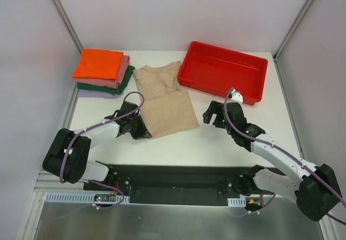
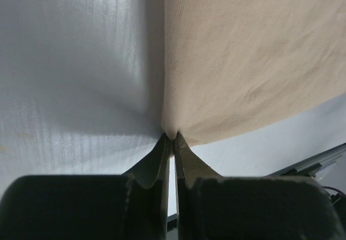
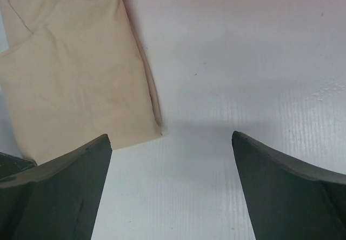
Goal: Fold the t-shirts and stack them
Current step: Grab one side of the 2/3 rectangular tshirt with both arms
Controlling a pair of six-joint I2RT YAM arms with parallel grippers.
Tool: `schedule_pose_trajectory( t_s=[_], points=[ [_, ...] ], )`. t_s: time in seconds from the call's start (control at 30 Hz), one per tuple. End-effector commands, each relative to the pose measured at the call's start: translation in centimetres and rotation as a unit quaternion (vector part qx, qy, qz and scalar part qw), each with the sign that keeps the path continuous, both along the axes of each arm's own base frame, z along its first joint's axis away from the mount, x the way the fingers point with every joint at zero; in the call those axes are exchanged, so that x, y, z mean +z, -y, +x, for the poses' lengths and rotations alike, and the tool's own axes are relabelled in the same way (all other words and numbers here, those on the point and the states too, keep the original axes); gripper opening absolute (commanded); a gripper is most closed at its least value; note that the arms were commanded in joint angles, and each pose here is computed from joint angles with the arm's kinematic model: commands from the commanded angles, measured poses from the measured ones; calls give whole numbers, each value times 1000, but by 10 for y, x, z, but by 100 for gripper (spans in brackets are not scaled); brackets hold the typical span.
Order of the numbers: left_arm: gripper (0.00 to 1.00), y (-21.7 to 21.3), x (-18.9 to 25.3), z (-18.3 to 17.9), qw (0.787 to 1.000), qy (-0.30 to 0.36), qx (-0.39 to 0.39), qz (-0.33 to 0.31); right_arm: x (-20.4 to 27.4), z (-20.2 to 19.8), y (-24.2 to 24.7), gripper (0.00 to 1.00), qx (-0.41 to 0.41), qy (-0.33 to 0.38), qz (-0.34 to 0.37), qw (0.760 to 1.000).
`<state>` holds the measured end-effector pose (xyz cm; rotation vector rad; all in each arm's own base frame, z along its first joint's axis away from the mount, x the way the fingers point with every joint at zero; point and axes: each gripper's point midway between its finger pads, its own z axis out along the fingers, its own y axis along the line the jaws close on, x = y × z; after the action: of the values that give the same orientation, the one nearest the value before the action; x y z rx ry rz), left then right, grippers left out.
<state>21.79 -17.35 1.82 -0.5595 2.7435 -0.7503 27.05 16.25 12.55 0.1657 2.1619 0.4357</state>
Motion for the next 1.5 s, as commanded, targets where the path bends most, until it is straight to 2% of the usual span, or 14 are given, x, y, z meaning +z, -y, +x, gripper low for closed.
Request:
schedule_pose_trajectory(
  t_s=[0.0, 0.2, 0.37, 0.53, 0.97, 1.1, 1.2, 1.47],
  points=[
    [0, 2, -3, -2, 1000, -2, -12, 3, 1, 9, -10, 96, -7, -14, 19, 1000],
    [0, -5, -5, -3, 1000, 9, -5, 18, -34, 6, -28, 98, 36, -118, -21, 992],
    [0, -6, -7, -7, 1000, 5, -1, 19, -57, 20, -65, 97, 72, -180, 0, 981],
    [0, -10, -8, -11, 1000, 6, 3, 22, -76, 18, -85, 80, 83, -220, 37, 971],
    [0, -13, -9, -13, 1000, 11, 12, 26, -97, -1, -64, 57, 42, -244, 27, 969],
    [0, -14, -10, -14, 1000, 9, 13, 27, -101, -8, -62, 44, 42, -253, 29, 966],
    [0, -15, -11, -15, 1000, 9, 13, 27, -102, -14, -68, 38, 51, -260, 53, 963],
    [0, -9, 1, -21, 1000, 23, 6, 13, -86, -11, -85, 1, 79, -232, 104, 964]
  ],
)
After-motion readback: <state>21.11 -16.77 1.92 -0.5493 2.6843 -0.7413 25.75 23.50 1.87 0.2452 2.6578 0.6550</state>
